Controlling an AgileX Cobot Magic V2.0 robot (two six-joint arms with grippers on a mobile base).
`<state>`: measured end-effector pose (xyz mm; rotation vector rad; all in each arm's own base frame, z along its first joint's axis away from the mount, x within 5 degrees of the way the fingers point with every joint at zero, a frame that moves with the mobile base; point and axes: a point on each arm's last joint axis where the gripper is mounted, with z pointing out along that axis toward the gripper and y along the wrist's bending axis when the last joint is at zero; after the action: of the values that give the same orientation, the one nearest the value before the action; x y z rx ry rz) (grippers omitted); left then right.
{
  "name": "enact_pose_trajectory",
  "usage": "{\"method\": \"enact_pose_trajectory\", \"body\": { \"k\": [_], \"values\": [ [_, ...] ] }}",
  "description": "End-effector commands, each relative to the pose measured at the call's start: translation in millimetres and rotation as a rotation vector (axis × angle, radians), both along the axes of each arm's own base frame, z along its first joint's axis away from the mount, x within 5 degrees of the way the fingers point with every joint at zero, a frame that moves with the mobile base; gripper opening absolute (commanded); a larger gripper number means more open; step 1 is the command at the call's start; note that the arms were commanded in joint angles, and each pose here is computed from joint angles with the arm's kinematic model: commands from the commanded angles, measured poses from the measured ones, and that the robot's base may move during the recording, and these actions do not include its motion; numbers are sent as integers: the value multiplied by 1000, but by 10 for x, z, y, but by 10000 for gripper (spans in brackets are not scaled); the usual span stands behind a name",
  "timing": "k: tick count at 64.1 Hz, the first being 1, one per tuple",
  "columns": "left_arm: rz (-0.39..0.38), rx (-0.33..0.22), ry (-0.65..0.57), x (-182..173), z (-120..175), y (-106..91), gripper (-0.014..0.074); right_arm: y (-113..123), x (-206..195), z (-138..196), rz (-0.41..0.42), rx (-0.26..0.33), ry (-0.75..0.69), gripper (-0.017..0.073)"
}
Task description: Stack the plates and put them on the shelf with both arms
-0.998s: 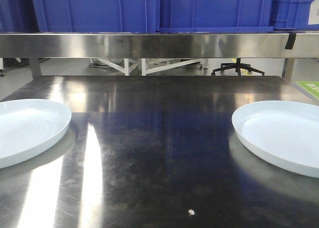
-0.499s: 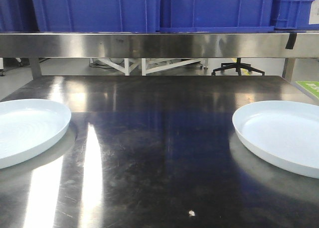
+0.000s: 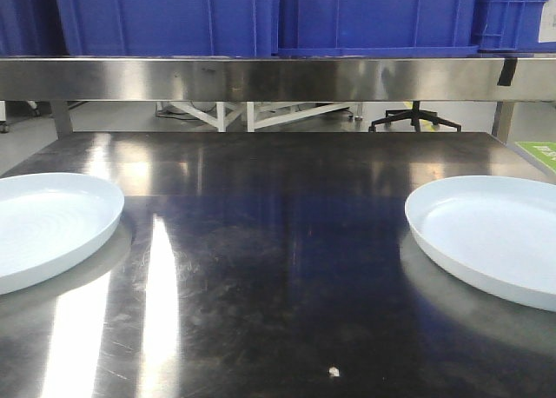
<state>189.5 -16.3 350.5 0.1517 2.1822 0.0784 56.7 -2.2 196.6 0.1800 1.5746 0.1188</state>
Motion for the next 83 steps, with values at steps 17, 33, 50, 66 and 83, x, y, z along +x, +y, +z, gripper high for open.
{"method": "enact_pose_trajectory", "body": {
  "k": [17,33,50,66,83],
  "values": [
    [-8,-29,-86,2,170,-19,85,-2,-17,87,-6,-16,-105,36],
    [-9,-35,-89,3,172,-22,85,0,-34,199,-8,-38,-229,36],
    [-9,-36,-89,3,172,-23,85,0,-55,660,1,74,-167,36],
    [-9,-61,-83,0,168,-36,85,-30,648,998,-12,88,149,36],
    [-10,-62,-87,2,172,-37,85,-50,1143,956,-19,108,325,36]
  ]
}}
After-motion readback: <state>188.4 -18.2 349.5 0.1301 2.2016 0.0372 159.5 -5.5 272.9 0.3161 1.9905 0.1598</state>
